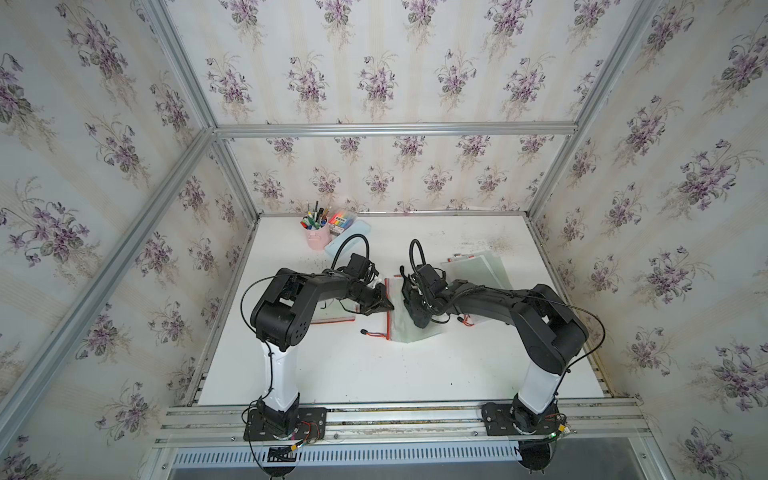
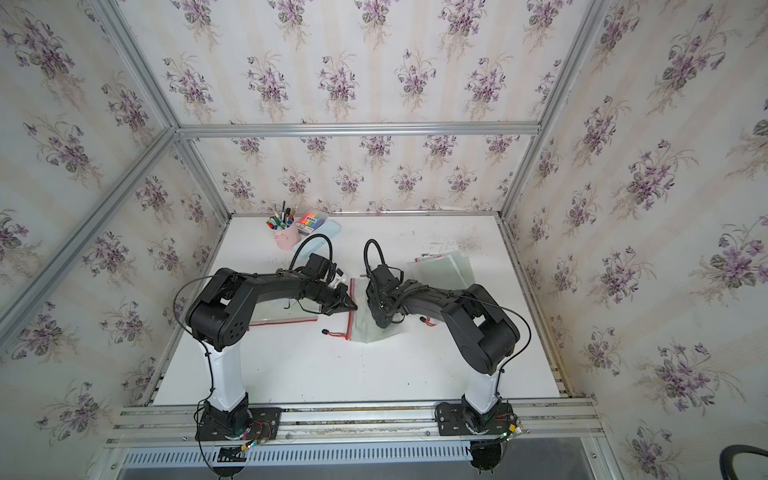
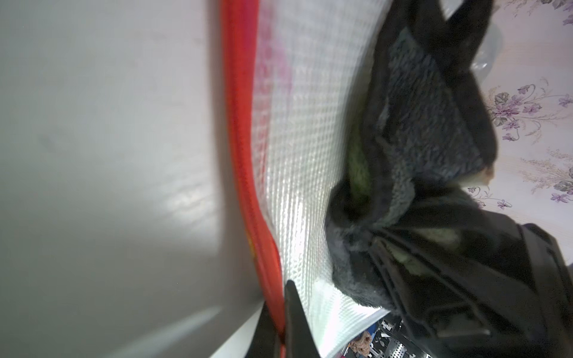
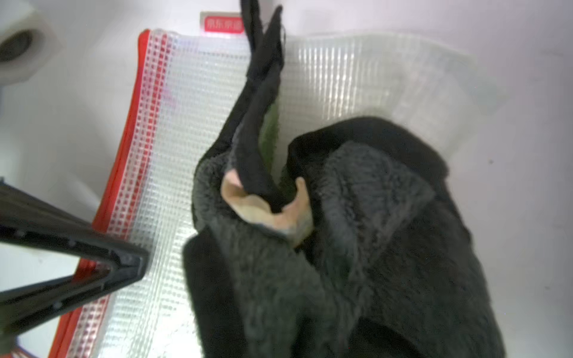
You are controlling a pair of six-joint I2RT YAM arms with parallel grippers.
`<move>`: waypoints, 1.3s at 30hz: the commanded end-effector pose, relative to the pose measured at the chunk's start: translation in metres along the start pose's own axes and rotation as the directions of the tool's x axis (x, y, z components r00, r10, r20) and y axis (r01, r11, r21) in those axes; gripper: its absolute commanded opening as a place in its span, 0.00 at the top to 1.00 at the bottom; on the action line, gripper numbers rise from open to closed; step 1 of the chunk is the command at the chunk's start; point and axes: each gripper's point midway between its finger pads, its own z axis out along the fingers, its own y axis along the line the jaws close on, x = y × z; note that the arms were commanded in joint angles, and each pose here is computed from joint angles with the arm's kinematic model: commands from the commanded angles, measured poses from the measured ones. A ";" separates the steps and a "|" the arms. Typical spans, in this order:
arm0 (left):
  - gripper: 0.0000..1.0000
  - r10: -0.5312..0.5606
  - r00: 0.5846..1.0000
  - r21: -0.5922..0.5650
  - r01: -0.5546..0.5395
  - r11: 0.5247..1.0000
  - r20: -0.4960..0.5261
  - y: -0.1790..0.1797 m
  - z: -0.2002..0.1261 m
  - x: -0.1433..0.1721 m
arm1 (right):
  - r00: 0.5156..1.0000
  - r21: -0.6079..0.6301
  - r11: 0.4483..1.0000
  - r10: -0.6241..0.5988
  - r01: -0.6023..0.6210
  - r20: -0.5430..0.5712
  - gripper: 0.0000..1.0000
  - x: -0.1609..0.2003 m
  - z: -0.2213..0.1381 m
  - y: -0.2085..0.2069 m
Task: Wipe the document bag
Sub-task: Wipe the dirt from the document bag.
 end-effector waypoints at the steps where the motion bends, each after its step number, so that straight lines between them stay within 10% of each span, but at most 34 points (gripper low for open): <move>1: 1.00 -0.049 0.999 -0.150 0.049 0.987 0.004 0.034 0.001 0.008 | 0.992 0.270 0.958 -0.069 0.097 -0.109 0.86 0.025 -0.005 -0.055; 17: 1.00 -0.043 0.999 -0.165 0.042 0.985 0.001 0.041 0.002 0.013 | 0.997 0.323 0.946 -0.021 -0.003 0.070 0.78 -0.030 -0.051 -0.062; 31: 1.00 -0.057 0.998 -0.145 0.058 0.988 0.008 0.044 0.007 0.015 | 0.991 -0.154 0.982 -0.092 0.106 0.096 0.83 -0.043 -0.004 0.085; 39: 1.00 -0.063 0.997 -0.125 0.069 0.990 0.051 0.042 0.004 0.011 | 0.993 0.059 0.994 0.091 -0.095 0.068 0.82 -0.061 0.016 -0.016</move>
